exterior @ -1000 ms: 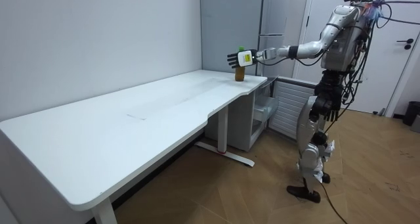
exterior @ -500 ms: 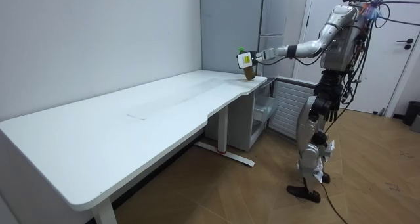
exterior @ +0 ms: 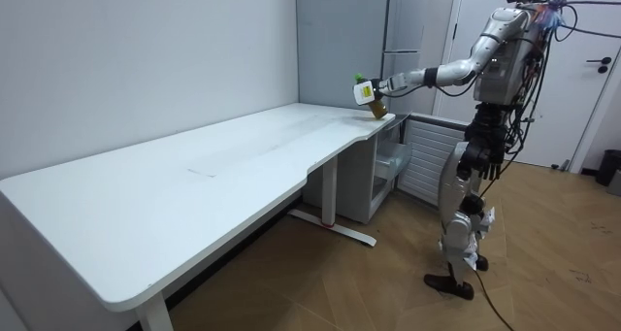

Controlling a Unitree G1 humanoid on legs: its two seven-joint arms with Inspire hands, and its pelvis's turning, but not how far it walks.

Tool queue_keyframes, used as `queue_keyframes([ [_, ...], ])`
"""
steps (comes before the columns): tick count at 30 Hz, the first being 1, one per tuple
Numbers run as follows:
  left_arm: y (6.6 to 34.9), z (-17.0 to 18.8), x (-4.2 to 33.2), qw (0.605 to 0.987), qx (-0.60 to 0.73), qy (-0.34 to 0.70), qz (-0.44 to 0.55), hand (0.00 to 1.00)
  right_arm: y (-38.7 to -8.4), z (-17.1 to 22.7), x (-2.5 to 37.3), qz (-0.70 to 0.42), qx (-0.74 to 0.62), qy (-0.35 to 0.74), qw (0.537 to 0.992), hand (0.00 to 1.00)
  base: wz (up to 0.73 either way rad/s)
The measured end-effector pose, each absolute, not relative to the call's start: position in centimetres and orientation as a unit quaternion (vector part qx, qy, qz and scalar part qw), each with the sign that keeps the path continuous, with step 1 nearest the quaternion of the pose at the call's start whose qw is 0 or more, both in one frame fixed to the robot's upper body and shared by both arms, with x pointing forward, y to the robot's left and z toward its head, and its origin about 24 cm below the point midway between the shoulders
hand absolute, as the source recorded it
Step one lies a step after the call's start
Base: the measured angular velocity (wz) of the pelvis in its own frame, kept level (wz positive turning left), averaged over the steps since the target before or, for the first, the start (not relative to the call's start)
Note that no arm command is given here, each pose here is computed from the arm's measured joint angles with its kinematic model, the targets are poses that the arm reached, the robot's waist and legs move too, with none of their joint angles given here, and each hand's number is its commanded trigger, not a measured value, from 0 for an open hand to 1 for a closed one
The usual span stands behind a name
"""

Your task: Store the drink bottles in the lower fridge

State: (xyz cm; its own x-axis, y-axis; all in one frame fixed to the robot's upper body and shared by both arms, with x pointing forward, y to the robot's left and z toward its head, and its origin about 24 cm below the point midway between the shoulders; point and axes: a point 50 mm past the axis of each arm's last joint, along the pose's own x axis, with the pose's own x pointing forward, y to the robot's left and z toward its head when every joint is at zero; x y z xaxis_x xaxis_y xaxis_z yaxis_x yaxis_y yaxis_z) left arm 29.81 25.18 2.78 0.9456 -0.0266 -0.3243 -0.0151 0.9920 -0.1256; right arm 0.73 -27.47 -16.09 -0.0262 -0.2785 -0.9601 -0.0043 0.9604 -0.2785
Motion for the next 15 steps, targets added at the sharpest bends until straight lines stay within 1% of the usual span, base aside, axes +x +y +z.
queue_keyframes([
  [8, 25.1, 3.1, 30.0, 0.985, -0.064, 0.158, 0.000, 1.00, -27.5, -16.1, 0.6, -0.104, -0.107, 0.710, 0.688, 0.00, 0.00],
  [15, 24.2, 4.4, 30.4, 0.991, -0.038, 0.130, -0.003, 1.00, -26.9, -16.2, 2.5, -0.106, -0.115, 0.685, 0.711, 0.00, 0.00],
])
